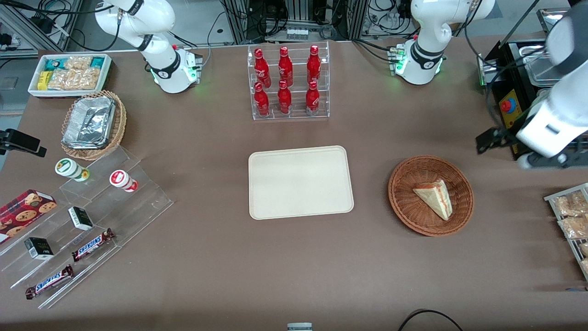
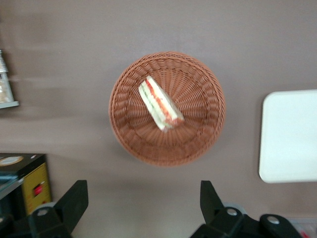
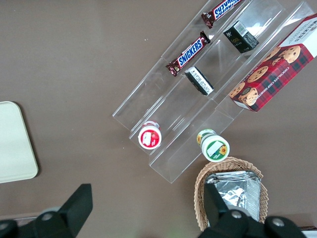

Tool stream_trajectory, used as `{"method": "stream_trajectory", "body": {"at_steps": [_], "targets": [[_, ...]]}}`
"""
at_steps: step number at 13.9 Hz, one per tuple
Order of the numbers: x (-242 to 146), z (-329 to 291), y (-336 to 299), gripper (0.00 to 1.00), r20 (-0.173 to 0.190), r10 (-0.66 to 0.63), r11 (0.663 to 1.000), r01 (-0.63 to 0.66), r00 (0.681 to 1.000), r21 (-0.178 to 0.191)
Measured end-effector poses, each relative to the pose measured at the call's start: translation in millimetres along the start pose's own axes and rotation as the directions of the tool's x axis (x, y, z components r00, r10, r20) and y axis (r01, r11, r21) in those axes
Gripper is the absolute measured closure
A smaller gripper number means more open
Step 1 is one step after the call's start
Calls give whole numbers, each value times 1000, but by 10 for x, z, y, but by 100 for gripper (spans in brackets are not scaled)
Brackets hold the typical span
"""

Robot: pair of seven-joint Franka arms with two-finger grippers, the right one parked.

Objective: Place sandwich from basket to tray
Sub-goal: 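Move the left gripper down over the sandwich in the woven basket, then lower the left gripper and close it on the triangular sandwich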

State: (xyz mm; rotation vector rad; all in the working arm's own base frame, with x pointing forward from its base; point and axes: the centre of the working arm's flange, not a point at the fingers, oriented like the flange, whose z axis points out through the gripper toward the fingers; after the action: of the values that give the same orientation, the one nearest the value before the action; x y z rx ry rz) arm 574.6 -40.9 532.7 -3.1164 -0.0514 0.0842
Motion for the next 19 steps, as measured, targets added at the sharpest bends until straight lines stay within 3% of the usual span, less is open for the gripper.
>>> {"method": "stream_trajectory", "body": {"at_steps": [4, 8, 11, 15, 17, 19], "targets": [[1, 1140, 35, 0, -51, -206, 978, 206, 977, -21], [-174, 1867, 13, 0, -97, -457, 889, 452, 884, -74], [-192, 2226, 74, 0, -93, -546, 837, 539, 832, -94], [-133, 2588, 131, 0, -84, -573, 819, 565, 815, -101], [-122, 2725, 136, 7, -75, -591, 806, 584, 803, -99], [-90, 2792, 161, 31, -73, -613, 789, 605, 787, -105]]}}
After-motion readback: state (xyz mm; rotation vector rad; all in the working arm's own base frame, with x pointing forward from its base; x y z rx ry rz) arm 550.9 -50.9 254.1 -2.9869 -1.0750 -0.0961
